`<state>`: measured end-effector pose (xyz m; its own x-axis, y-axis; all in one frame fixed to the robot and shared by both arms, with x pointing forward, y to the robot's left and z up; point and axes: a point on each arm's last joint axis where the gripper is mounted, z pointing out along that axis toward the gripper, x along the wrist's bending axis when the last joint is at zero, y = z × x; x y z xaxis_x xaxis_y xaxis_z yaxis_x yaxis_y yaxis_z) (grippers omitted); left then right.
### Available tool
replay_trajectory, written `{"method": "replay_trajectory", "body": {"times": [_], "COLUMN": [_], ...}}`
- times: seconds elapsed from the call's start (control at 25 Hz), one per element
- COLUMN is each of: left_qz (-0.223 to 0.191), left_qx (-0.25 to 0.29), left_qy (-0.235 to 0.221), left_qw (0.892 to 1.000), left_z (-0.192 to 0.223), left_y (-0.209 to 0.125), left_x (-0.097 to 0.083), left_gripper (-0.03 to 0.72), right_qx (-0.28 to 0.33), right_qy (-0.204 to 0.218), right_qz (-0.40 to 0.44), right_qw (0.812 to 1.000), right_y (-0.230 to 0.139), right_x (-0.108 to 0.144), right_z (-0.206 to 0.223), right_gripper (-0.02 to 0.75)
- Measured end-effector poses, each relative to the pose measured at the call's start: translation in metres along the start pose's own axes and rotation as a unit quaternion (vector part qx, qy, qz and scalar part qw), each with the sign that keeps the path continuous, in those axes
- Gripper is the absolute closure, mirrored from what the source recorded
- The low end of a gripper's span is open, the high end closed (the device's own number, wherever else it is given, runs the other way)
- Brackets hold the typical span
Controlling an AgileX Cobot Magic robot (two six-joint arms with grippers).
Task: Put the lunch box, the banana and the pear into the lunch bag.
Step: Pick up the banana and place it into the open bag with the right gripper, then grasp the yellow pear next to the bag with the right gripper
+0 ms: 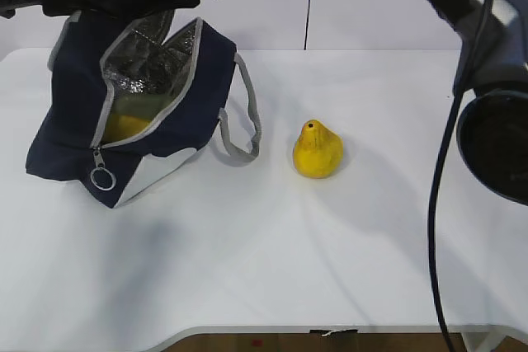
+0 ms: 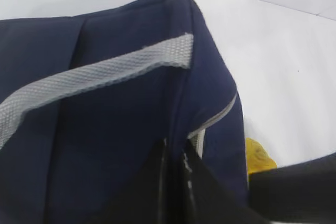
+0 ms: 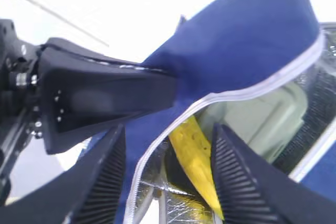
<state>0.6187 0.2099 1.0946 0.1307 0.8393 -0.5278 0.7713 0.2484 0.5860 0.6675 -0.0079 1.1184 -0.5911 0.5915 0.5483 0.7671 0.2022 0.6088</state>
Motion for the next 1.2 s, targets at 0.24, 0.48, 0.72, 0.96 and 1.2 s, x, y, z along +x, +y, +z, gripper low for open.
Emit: {"method": "replay_trajectory", "body": {"times": [0.24, 0.48, 0.72, 0.96, 1.2], "left_qz": [0.0, 0.001, 0.005, 0.013, 0.014], "left_qx": [-0.001, -0.001, -0.001, -0.001, -0.001], "left_qy": [0.0, 0.0, 0.0, 0.0, 0.0], "left_qw": [1.0, 1.0, 1.0, 1.0, 1.0], "left_z": [-0.001, -0.001, -0.001, -0.001, -0.001], "left_y": [0.0, 0.0, 0.0, 0.0, 0.0], "left_x": [0.0, 0.0, 0.0, 0.0, 0.0], "left_gripper": [0.694, 0.694, 0.694, 0.694, 0.694], "right_qx": [-0.012, -0.013, 0.001, 0.033, 0.065], "right_qy": [-0.048, -0.057, -0.091, -0.128, -0.204], "right_qz": [-0.002, 0.0, 0.0, -0.002, -0.02], "right_qw": [0.999, 0.998, 0.996, 0.991, 0.977], "right_y": [0.004, 0.004, 0.0, -0.008, -0.019], "right_x": [-0.004, -0.006, -0.017, -0.026, -0.021], "right_z": [-0.011, -0.011, -0.005, -0.005, -0.038], "right_gripper": [0.316, 0.316, 0.316, 0.316, 0.316]}}
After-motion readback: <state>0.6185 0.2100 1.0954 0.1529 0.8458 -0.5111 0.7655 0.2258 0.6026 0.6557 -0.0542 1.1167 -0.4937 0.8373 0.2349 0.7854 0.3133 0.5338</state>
